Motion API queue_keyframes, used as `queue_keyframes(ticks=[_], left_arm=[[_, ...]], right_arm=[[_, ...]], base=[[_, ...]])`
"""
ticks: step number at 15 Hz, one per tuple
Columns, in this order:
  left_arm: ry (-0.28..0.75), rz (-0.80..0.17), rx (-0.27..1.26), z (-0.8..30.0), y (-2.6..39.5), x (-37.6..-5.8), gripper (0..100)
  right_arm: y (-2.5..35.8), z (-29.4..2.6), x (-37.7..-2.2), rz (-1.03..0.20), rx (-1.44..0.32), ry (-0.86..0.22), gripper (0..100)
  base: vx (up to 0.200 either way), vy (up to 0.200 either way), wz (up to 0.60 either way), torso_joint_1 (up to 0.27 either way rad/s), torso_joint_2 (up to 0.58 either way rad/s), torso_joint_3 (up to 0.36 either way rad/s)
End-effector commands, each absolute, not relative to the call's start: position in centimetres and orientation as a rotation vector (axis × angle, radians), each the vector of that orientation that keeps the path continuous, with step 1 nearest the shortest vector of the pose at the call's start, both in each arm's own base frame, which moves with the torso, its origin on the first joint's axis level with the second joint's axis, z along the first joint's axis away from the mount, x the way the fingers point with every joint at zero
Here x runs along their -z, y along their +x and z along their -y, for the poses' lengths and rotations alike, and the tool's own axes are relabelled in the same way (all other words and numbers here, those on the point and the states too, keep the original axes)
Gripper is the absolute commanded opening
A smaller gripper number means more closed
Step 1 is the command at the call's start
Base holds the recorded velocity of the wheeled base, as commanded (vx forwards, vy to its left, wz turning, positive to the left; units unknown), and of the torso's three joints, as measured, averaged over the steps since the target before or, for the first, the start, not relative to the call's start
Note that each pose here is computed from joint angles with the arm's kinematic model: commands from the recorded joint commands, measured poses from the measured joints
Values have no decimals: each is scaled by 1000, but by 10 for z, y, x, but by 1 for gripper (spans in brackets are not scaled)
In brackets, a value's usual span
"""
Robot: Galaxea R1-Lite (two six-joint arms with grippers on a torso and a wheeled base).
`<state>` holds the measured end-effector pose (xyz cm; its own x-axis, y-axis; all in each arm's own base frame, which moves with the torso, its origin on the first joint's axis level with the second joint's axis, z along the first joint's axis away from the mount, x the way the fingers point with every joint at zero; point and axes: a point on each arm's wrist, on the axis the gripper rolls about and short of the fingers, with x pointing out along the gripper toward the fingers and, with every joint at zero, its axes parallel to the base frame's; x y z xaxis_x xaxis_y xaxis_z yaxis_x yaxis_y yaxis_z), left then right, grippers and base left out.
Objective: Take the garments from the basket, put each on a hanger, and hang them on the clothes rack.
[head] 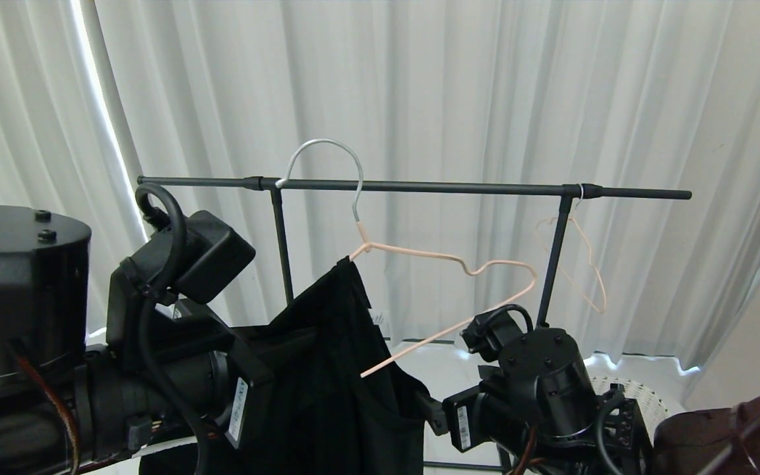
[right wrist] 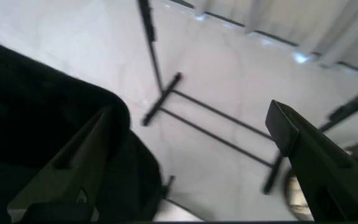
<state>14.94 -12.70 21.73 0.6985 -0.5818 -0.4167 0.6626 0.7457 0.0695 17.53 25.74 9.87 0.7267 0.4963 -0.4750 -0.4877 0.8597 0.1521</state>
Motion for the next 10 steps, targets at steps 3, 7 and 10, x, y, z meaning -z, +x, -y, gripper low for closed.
queue_keyframes(ticks=[3, 7, 10], left_arm=[[224, -388, 696, 126, 149, -216, 0], [255, -438, 643, 119, 148, -200, 0], [268, -458, 633, 117, 145, -194, 0]], right_arm=[[181, -236, -86, -552, -475, -66, 100], [208, -204, -95, -498, -273, -60, 100], [220, -183, -108, -461, -201, -36, 100]], base=[[0, 0, 0, 0, 0, 0], [0, 0, 0, 0, 0, 0], [0, 0, 0, 0, 0, 0]])
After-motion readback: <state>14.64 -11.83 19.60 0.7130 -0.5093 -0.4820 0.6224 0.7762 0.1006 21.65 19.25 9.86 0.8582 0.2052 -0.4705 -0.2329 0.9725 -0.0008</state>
